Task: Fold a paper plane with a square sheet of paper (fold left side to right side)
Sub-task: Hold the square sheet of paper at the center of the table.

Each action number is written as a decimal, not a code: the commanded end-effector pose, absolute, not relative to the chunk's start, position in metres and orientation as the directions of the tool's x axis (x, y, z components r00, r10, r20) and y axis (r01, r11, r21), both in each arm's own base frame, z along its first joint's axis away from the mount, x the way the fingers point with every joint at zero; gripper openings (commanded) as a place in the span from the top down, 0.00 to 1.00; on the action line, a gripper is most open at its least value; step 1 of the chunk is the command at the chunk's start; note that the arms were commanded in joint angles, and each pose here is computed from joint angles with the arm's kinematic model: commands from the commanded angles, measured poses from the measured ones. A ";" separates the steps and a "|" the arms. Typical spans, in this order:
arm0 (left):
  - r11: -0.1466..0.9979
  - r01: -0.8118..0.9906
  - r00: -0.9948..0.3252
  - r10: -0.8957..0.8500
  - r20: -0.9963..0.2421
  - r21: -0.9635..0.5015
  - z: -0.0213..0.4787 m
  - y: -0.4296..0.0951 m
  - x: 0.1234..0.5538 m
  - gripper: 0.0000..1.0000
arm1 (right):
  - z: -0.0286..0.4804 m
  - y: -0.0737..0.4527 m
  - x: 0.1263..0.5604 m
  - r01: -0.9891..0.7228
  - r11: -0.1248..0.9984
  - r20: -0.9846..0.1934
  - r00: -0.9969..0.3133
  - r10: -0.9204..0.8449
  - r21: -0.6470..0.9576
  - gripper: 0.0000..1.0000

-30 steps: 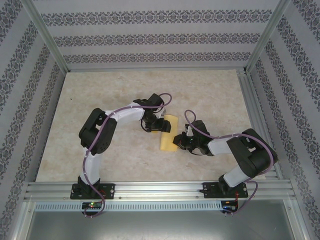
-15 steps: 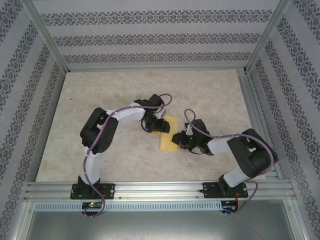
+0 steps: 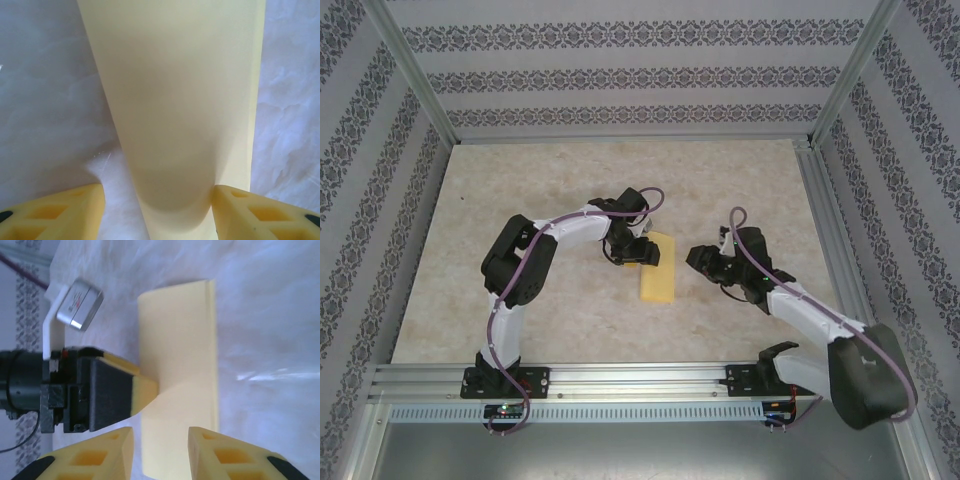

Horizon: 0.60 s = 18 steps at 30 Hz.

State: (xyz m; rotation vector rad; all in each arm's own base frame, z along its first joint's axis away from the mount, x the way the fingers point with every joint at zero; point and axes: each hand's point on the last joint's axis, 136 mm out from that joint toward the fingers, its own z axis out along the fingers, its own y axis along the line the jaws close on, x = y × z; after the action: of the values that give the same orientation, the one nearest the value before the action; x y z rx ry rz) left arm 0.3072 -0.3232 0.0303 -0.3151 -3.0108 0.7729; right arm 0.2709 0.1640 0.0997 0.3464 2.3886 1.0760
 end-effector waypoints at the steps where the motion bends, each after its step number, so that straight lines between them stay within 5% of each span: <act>1: 0.855 0.224 -0.971 0.234 -0.037 -0.468 0.019 -0.331 0.307 0.39 | 0.084 0.137 0.256 0.079 0.733 -0.331 -0.856 0.397 0.676 0.64; 18: 0.861 0.246 -0.964 0.267 -0.016 -0.445 0.012 -0.337 0.303 0.37 | 0.076 0.130 0.251 0.104 0.726 -0.308 -0.858 0.411 0.679 0.64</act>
State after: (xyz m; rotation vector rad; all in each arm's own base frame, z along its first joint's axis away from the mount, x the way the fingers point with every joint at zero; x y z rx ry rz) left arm 0.3073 -0.3244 0.0291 -0.3165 -3.0004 0.7108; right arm 0.2537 0.1308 0.0793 0.4138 2.4783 0.9470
